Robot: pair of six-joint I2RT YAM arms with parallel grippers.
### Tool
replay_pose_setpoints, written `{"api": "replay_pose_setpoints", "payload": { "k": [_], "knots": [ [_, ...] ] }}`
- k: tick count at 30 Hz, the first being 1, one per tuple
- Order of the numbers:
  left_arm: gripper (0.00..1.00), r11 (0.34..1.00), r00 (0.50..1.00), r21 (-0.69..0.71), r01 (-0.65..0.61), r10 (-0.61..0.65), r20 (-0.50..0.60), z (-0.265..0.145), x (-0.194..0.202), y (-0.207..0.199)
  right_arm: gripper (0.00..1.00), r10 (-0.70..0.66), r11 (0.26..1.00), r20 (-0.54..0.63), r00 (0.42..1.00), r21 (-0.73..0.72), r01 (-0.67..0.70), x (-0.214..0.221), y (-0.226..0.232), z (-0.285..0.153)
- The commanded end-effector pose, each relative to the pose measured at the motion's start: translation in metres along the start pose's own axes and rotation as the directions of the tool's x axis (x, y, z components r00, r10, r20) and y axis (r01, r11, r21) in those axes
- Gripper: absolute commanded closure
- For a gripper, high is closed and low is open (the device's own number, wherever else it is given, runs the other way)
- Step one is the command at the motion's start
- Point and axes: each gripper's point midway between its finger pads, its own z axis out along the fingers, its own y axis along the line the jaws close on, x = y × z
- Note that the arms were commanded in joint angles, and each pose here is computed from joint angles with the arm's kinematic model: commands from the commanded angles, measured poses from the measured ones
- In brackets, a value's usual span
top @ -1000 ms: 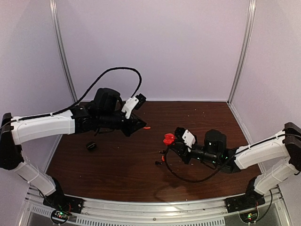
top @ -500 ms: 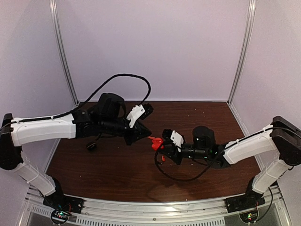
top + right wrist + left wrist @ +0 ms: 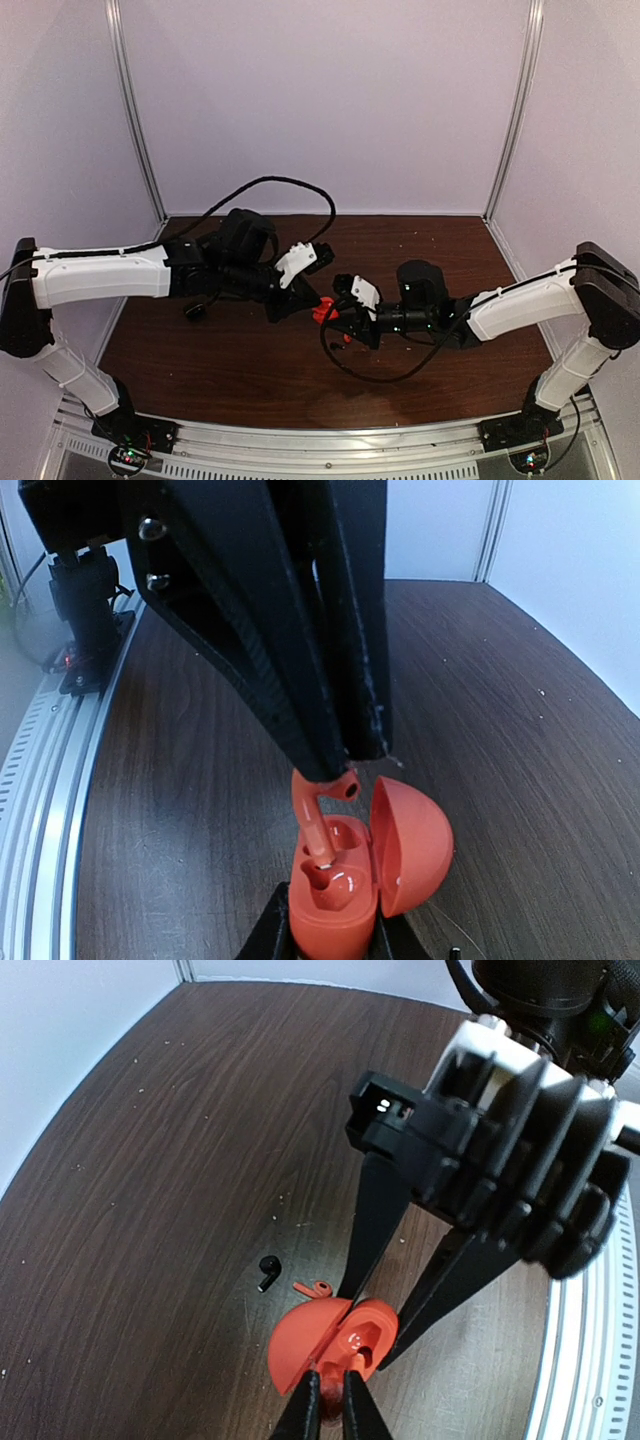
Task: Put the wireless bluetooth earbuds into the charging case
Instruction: Insert the right earbud into the right side groove of the charging case.
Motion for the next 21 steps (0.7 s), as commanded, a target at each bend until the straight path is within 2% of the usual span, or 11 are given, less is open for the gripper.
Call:
{"api": "replay_pose_setpoints", "payload": {
  "k": [1,8,21],
  "knots": [
    [0.9,0.999,0.999,-0.007,-0.039,0.039,-0.005,0.003,-0.007,0.0,0.94,0.011,1.0,-0.037,0.999,-0.006,-0.011,0.003,-0.002,0.005],
    [0.9,0.998,0.997,-0.015,-0.056,0.055,-0.049,0.012,0.001,0.0,0.94,0.011,1.0,-0.055,0.998,0.004,-0.011,0.006,-0.004,0.007],
    [0.9,0.998,0.997,0.037,-0.054,0.056,-0.054,0.022,0.002,-0.009,0.94,-0.006,1.0,-0.049,0.999,0.005,0.006,0.005,-0.004,0.006]
  ]
}}
